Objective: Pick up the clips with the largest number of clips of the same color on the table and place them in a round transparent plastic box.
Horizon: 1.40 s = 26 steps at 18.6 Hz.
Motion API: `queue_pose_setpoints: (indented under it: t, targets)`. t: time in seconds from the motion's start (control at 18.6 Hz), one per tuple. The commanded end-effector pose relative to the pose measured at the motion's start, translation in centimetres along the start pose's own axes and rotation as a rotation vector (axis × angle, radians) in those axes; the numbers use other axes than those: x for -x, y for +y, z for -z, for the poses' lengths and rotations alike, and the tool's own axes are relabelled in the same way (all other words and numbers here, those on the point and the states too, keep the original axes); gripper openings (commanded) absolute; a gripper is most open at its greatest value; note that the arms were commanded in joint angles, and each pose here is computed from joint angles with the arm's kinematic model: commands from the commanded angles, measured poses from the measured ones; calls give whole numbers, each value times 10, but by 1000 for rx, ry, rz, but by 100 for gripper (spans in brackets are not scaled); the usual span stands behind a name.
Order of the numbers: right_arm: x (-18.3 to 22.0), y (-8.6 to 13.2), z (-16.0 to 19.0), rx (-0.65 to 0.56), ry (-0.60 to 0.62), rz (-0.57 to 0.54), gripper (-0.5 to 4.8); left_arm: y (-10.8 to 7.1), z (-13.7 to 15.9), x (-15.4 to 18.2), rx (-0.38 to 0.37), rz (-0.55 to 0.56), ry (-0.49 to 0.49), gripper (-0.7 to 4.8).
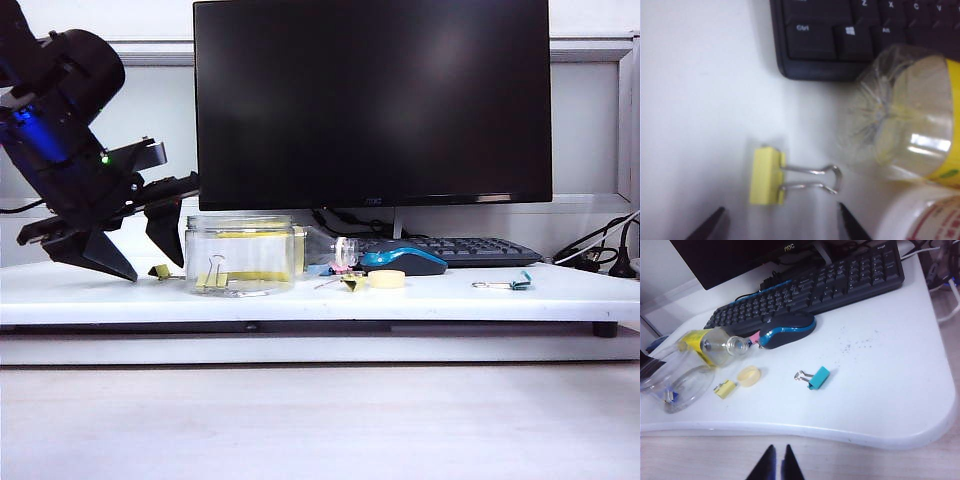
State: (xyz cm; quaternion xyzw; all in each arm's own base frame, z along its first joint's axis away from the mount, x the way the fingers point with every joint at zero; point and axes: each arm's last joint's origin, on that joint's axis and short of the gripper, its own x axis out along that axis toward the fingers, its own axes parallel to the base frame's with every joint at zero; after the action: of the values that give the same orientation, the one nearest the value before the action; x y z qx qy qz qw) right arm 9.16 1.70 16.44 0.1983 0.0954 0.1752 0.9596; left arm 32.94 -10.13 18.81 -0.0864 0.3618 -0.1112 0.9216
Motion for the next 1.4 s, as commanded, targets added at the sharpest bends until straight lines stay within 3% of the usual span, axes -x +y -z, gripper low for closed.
queue_pose_setpoints:
  t: [0.05,0.48,0.86,1.4]
  targets:
    - [1,1,-2,8,-14,-10,30,-1,-5,0,-22,-7,-38,286]
    - [1,1,-2,8,-14,-7,30,0,-4,-7,-132,-22,-36,278]
    - [1,1,-2,9,-14,-6,30,-2,-12,-15,-153,-20,-30,278]
    - [1,1,-2,9,-16,-2,30,2,1,-30,-173,-37,53,263]
